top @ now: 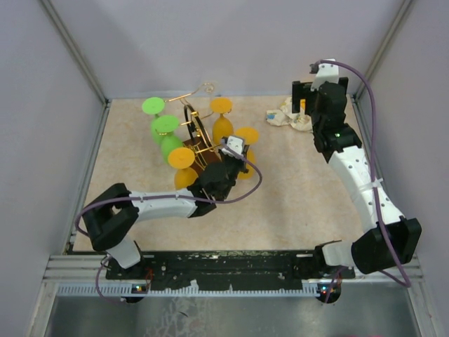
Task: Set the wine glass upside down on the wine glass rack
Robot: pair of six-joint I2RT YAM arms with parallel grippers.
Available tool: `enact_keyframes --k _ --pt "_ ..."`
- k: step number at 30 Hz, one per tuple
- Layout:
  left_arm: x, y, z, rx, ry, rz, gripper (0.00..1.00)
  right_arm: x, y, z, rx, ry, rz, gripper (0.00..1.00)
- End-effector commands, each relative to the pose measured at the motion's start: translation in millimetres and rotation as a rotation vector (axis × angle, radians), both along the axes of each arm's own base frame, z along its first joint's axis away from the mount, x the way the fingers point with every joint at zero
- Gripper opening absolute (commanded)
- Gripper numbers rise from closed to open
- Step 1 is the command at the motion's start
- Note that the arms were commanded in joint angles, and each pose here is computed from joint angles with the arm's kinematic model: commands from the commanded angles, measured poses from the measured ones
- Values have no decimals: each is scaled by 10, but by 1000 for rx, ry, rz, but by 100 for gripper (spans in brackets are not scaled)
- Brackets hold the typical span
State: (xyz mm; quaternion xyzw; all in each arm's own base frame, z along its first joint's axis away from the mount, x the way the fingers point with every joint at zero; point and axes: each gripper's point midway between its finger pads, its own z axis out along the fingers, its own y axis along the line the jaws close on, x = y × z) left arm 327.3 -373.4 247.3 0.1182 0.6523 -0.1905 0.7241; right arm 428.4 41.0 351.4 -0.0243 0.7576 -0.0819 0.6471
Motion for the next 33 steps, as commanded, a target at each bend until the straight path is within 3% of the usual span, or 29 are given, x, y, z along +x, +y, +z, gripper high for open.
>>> enact_keyframes --k 1,5,9,16,21,25,26,33 --pt "-199 -14 140 -14 -43 -57 0 -36 -54 245 29 -78 -5 99" --pt "-269 70 150 -11 -38 -39 7 -38 -55 243 29 -76 -4 99" --pt "-329 200 195 -22 -39 -13 24 -36 -54 248 31 -76 -5 99" --pt "-402 307 213 -19 -28 -10 42 -10 -38 243 39 -67 -2 99" --pt "-506 335 237 3 -30 7 64 -10 -22 290 59 -65 1 99" --pt "-662 367 312 27 -37 8 94 -29 -2 331 83 -61 6 99" --pt "-715 375 331 33 -35 6 97 -33 4 336 88 -58 7 99" --pt "-943 290 714 -7 33 -24 100 -97 -33 399 112 -24 -21 99"
